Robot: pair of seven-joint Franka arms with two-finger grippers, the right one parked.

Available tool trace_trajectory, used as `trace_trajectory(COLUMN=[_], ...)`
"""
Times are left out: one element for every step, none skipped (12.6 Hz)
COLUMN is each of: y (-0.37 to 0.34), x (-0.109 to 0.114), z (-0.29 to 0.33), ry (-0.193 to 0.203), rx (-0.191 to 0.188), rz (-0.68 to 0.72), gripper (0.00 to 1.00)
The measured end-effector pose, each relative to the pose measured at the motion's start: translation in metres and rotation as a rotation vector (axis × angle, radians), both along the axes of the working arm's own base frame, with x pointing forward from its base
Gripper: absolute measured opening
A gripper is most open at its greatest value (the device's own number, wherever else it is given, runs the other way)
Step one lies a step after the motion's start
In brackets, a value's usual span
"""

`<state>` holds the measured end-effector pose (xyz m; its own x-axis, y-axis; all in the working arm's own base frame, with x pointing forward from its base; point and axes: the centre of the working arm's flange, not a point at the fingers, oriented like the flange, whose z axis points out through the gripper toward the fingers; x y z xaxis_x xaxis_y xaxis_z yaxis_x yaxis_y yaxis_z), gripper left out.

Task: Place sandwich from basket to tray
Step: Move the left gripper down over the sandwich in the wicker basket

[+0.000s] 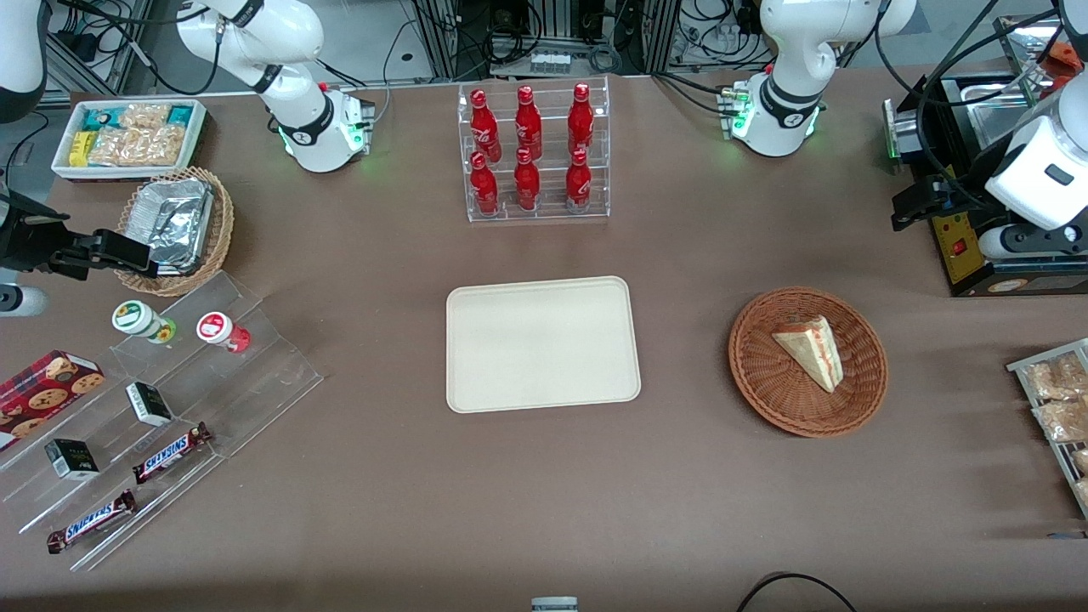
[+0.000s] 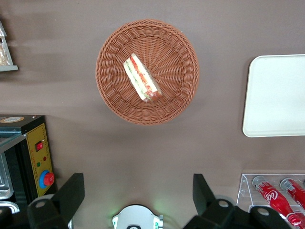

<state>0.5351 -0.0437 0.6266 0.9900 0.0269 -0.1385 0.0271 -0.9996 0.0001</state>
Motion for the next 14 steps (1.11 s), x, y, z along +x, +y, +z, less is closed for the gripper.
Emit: trace_trajectory(y=[0.0, 0.0, 0.0, 0.0, -0.001, -0.001, -0.001, -0.001, 0.0, 0.001, 0.003, 0.004, 0.004, 0.004], x=[0.001, 0.002, 0.004, 0.006, 0.009, 0.013, 0.017, 0.021, 0.024, 0.027, 0.031, 0.034, 0.037, 0.039], z=[0.0, 0.0, -0.001, -0.002, -0.007, -0.014, -0.024, -0.036, -0.048, -0.06, -0.072, -0.085, -0.098, -0.11], ry=[-0.003, -0.008, -0.015, -0.021, -0.026, -0.031, -0.031, -0.03, -0.026, -0.017, -0.011, -0.008, -0.006, -0.007], rx=[0.0, -0.001, -0.001, -0.002, -0.002, -0.002, -0.002, -0.002, -0.002, -0.001, -0.001, -0.001, 0.0, 0.0], rz=[0.0, 0.0, 0.0, 0.0, 0.001, 0.001, 0.002, 0.003, 0.005, 0.008, 0.011, 0.013, 0.014, 0.015], gripper=[1.0, 1.0, 1.0, 1.0, 1.0, 1.0, 1.0, 1.0, 1.0, 1.0, 1.0, 1.0, 1.0, 1.0])
